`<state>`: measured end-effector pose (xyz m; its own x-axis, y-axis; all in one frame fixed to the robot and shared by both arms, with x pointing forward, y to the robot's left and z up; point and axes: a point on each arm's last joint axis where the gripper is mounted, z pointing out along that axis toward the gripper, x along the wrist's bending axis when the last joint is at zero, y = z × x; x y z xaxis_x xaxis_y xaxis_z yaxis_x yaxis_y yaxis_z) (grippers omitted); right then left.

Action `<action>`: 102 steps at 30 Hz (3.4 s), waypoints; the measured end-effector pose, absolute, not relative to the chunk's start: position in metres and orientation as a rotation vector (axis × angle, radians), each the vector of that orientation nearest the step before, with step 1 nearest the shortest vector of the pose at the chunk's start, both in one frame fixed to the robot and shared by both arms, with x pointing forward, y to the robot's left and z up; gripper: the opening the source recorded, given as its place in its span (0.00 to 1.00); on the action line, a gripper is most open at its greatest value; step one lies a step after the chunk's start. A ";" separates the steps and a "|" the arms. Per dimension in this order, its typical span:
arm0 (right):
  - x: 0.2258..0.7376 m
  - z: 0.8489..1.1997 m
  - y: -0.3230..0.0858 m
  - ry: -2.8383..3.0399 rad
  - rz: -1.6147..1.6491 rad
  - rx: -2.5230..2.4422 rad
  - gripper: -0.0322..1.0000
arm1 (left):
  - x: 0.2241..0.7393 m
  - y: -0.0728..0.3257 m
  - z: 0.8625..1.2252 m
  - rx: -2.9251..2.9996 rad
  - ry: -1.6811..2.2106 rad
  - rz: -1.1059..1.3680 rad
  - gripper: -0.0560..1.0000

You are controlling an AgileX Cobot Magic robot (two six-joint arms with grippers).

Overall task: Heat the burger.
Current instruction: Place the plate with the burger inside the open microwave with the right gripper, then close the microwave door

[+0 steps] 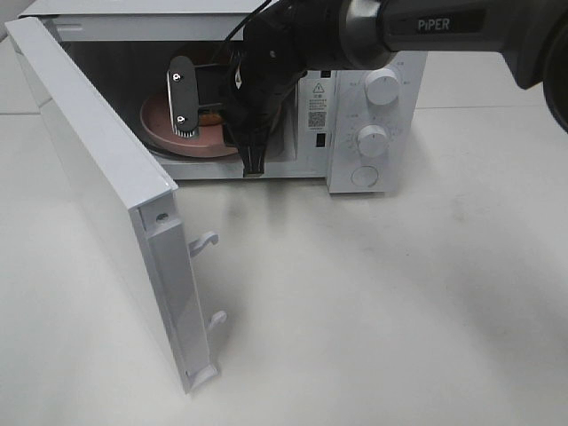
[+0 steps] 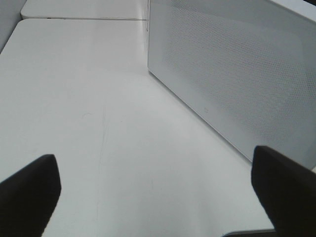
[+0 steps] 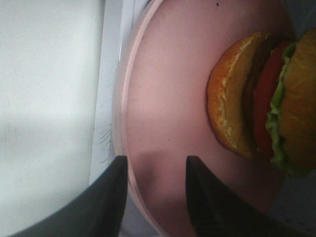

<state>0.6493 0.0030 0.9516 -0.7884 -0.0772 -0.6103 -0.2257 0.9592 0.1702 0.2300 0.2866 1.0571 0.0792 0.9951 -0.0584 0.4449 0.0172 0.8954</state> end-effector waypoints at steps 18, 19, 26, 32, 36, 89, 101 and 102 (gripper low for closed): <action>0.623 0.966 -0.014 2.461 0.372 -0.166 0.65 | 0.230 0.287 1.057 1.548 1.482 0.858 0.99; 0.620 0.965 -0.017 2.460 0.376 -0.171 0.65 | 0.230 0.287 1.057 1.548 1.482 0.858 0.99; 0.608 0.968 -0.025 2.454 0.388 -0.180 0.65 | 0.230 0.287 1.057 1.548 1.482 0.858 0.99; 0.594 0.968 -0.035 2.465 0.386 -0.188 0.66 | 0.230 0.287 1.057 1.548 1.483 0.859 0.99; 0.583 0.967 -0.043 2.478 0.382 -0.192 0.66 | 0.230 0.287 1.057 1.548 1.483 0.859 0.99; 0.434 0.998 -0.155 2.461 0.632 0.308 0.66 | 0.230 0.287 1.057 1.548 1.483 0.859 0.99; 0.407 1.016 -0.178 2.411 0.708 0.520 0.66 | 0.230 0.287 1.057 1.548 1.483 0.859 0.99; 0.403 1.019 -0.182 2.411 0.706 0.573 0.66 | 0.230 0.287 1.057 1.548 1.483 0.859 0.99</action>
<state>0.4033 -0.1821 1.0191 -0.7535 0.5304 -0.3885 0.2370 0.7703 0.5920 0.2300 0.2867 1.0571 0.0786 0.9952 -0.0576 0.4449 0.0167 0.8954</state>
